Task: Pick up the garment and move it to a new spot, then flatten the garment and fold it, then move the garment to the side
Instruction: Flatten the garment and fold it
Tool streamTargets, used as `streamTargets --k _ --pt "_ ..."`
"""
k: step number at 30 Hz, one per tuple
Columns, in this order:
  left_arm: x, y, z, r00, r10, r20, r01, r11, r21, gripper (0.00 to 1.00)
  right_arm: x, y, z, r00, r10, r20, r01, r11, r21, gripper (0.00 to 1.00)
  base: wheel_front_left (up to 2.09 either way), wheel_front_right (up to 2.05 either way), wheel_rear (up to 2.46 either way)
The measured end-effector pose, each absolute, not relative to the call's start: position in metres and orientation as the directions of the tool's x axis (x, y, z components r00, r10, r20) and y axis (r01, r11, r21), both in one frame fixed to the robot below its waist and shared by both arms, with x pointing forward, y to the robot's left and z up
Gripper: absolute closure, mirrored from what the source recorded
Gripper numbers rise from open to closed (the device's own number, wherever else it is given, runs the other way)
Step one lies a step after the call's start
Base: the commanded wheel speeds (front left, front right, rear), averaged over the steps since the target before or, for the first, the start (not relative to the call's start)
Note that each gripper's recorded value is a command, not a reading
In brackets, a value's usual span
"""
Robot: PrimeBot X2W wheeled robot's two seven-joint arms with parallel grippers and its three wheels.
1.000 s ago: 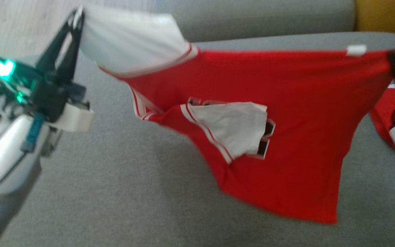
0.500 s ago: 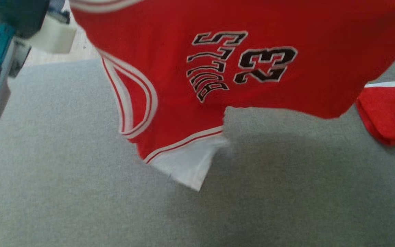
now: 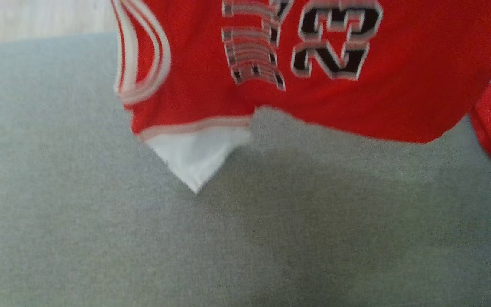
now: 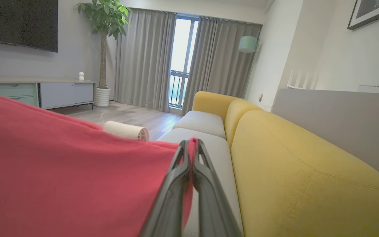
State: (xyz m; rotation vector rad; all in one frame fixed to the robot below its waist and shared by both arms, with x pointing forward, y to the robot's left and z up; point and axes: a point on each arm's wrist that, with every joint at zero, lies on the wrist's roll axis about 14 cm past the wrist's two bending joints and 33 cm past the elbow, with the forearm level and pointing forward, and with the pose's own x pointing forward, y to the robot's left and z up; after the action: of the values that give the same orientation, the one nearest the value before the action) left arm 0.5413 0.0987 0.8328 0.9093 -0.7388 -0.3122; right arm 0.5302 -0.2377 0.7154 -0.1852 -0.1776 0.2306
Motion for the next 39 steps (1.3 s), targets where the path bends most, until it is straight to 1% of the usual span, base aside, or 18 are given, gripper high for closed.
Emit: streamTargets --k 2,3,7,9,13,17,19,23,25,27,28,29,30,34,39 --pt "0.564 0.102 0.833 0.732 -0.525 0.435 -0.073 0.574 0.816 1.0 0.554 -0.236 0.715 0.958 0.234 0.166 -0.203 0.962 -0.185 1.0 0.0 0.0 0.0" --pt "0.573 0.1 0.835 0.724 -0.528 0.444 -0.082 0.573 0.815 1.0 0.566 -0.235 0.714 0.957 0.229 0.178 -0.198 0.964 -0.175 1.0 0.0 0.0 0.0" --pt "0.609 0.097 0.83 0.717 -0.538 0.443 -0.142 0.509 0.849 1.0 0.609 -0.222 0.698 0.949 0.241 0.202 -0.198 0.957 -0.213 1.0 0.0 0.0 0.0" --pt "0.625 0.097 0.827 0.716 -0.528 0.456 -0.177 0.494 0.851 1.0 0.626 -0.222 0.693 0.941 0.234 0.243 -0.183 0.959 -0.217 1.0 0.0 0.0 0.0" --pt "0.633 0.074 0.825 0.647 -0.576 0.499 -0.215 0.491 0.844 1.0 0.649 -0.227 0.688 0.924 0.223 0.311 -0.149 0.958 -0.243 1.0 0.0 0.0 0.0" --pt "0.637 0.062 0.804 0.616 -0.6 0.511 -0.163 0.538 0.827 1.0 0.664 -0.232 0.648 0.945 0.219 0.241 -0.151 0.95 -0.275 1.0 0.0 0.0 0.0" --pt "0.641 0.065 0.787 0.626 -0.597 0.502 -0.129 0.556 0.821 1.0 0.67 -0.232 0.627 0.955 0.217 0.2 -0.158 0.948 -0.275 1.0 0.0 0.0 0.0" --pt "0.641 0.077 0.736 0.674 -0.59 0.445 -0.031 0.579 0.815 1.0 0.678 -0.225 0.601 0.961 0.227 0.156 -0.184 0.951 -0.248 1.0 0.0 0.0 0.0" --pt "0.637 0.082 0.708 0.7 -0.585 0.41 0.026 0.594 0.804 1.0 0.676 -0.221 0.586 0.964 0.233 0.132 -0.2 0.954 -0.224 1.0 0.0 0.0 0.0" --pt "0.625 0.084 0.682 0.719 -0.587 0.372 0.096 0.614 0.783 1.0 0.666 -0.22 0.567 0.968 0.234 0.093 -0.212 0.957 -0.198 1.0 0.0 0.0 0.0" --pt "0.625 0.084 0.682 0.719 -0.587 0.372 0.096 0.614 0.783 1.0 0.666 -0.22 0.567 0.968 0.234 0.093 -0.212 0.957 -0.198 1.0 0.0 0.0 0.0" --pt "0.61 0.086 0.658 0.737 -0.586 0.335 0.162 0.635 0.755 1.0 0.652 -0.224 0.549 0.973 0.225 0.053 -0.213 0.962 -0.168 1.0 0.0 0.0 0.0" --pt "0.61 0.086 0.658 0.737 -0.586 0.335 0.162 0.635 0.755 1.0 0.652 -0.224 0.549 0.973 0.225 0.053 -0.213 0.962 -0.168 1.0 0.0 0.0 0.0" --pt "0.575 0.102 0.619 0.789 -0.554 0.264 0.263 0.694 0.671 1.0 0.616 -0.24 0.524 0.982 0.186 -0.007 -0.186 0.978 -0.097 1.0 0.0 0.0 0.0" --pt "0.513 0.116 0.576 0.837 -0.518 0.177 0.361 0.766 0.532 1.0 0.562 -0.242 0.497 0.979 0.188 -0.083 -0.191 0.981 -0.029 1.0 0.0 0.0 0.0"
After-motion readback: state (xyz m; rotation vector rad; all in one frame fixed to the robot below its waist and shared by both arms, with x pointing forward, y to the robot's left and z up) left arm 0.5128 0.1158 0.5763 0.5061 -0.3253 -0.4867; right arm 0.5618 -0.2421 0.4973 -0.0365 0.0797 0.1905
